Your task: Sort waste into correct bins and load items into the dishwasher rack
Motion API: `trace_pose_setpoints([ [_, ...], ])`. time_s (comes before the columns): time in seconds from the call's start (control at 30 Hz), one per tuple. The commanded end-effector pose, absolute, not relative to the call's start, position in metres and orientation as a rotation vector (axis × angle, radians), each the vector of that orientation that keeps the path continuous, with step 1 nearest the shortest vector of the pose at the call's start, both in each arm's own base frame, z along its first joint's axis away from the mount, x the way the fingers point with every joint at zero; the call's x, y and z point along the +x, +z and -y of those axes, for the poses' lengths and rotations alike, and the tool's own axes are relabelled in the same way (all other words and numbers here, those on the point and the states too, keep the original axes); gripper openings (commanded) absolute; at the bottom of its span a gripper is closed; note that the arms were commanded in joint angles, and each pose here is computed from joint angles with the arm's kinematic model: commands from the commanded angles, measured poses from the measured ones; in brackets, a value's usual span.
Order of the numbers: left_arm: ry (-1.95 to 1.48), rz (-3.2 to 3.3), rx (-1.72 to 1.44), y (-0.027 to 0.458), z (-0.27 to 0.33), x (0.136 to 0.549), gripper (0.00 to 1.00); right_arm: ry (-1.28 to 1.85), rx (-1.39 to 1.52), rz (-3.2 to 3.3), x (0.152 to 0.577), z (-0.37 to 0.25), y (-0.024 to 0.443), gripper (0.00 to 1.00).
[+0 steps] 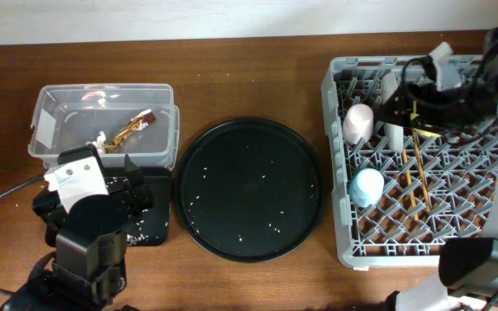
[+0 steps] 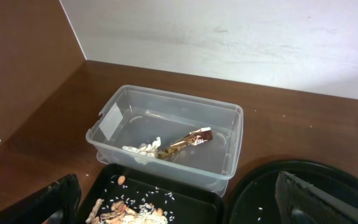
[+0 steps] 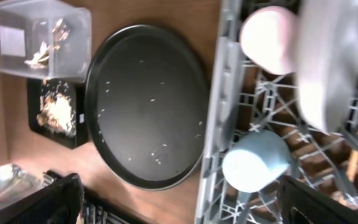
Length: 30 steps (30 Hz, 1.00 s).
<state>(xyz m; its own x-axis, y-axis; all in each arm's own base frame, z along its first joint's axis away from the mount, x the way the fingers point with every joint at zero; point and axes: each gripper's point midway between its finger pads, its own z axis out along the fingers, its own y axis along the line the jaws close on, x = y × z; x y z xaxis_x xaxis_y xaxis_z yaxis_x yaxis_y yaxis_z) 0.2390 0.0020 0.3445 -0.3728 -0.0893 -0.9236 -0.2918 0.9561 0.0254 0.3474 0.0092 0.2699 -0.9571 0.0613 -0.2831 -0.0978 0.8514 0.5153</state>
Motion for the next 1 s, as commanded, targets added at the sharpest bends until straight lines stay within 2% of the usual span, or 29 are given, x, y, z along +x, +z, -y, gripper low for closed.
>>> trace_pose_setpoints([
  [0.0, 0.225, -1.93, -0.306, 0.35, -0.006, 0.238, 0.99, 0.814, -0.068, -2.707, 0.348, -0.021, 0.28, 0.98],
  [0.47, 0.225, -1.929, -0.306, 0.35, -0.006, 0.238, 0.99, 0.803, -0.072, -2.709, 0.348, -0.021, 0.279, 0.98],
  [0.57, 0.225, -1.93, -0.306, 0.35, -0.006, 0.238, 0.99, 0.741, -0.09, -2.683, 0.341, -0.019, 0.291, 0.98],
  [0.67, 0.225, -1.93, -0.306, 0.35, -0.006, 0.238, 0.99, 0.637, -0.112, -2.638, 0.325, -0.016, 0.312, 0.98],
  [0.8, 0.225, -1.93, -0.306, 0.35, -0.006, 0.238, 0.99, 0.455, -0.167, -2.469, 0.276, -0.019, 0.368, 0.98],
  [0.9, 0.225, -1.93, -0.306, 0.35, -0.006, 0.238, 0.99, 0.4, -0.198, -2.363, 0.245, -0.026, 0.395, 0.98],
  [0.97, 0.225, -1.93, -0.306, 0.35, -0.006, 0.238, 0.99, 0.23, -0.209, -2.314, 0.222, -0.015, 0.406, 0.99],
])
